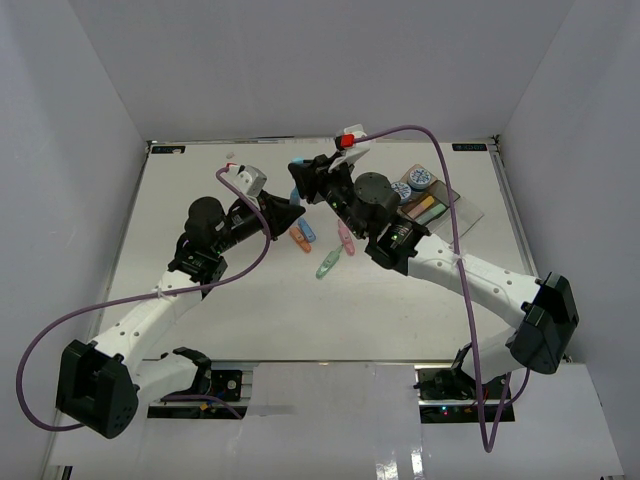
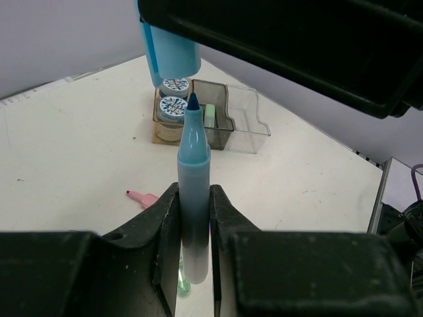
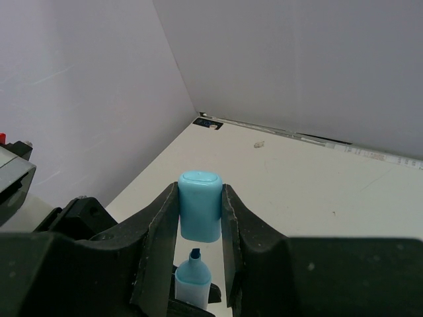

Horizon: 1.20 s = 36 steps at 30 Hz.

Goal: Sort the stationery into containers
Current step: Close the pen cap on the pen.

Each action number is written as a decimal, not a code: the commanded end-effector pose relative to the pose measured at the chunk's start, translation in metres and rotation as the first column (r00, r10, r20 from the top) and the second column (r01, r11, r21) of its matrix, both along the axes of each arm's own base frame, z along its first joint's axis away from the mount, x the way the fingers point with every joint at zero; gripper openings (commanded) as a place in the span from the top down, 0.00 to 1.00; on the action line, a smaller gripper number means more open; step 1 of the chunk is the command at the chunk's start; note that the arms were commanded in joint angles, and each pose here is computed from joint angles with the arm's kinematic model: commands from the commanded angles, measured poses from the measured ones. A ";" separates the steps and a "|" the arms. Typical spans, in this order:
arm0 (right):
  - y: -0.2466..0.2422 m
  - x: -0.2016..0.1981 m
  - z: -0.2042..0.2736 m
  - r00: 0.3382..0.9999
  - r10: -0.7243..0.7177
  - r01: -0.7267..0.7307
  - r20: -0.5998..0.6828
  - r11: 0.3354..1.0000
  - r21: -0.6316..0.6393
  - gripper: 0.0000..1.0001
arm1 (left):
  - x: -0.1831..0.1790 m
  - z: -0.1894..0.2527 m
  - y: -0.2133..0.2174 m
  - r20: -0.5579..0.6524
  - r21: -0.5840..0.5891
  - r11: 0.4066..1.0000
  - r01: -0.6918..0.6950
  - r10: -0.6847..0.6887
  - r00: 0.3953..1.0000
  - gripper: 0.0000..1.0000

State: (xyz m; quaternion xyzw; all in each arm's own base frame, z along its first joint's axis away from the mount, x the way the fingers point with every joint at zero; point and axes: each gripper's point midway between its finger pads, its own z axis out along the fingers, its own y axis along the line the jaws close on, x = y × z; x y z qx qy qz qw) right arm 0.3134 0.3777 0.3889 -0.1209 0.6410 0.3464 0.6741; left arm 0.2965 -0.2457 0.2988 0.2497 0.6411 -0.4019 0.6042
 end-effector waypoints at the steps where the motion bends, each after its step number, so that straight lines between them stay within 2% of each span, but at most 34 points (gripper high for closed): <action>1: -0.006 -0.004 0.042 0.998 -0.013 0.007 0.069 0.996 0.087 0.82 | -0.002 0.004 -0.001 0.003 -0.006 1.000 0.012 -0.012 1.000 0.82; 28: 0.000 -0.016 0.002 0.998 0.057 -0.055 -0.019 0.994 0.093 0.82 | 0.001 0.009 0.006 0.016 -0.028 0.999 -0.043 0.044 0.999 0.83; 36: 0.003 -0.019 -0.009 0.998 0.058 -0.055 -0.036 0.995 0.082 0.78 | 0.000 0.017 0.008 0.043 -0.059 0.997 -0.056 0.058 0.997 0.83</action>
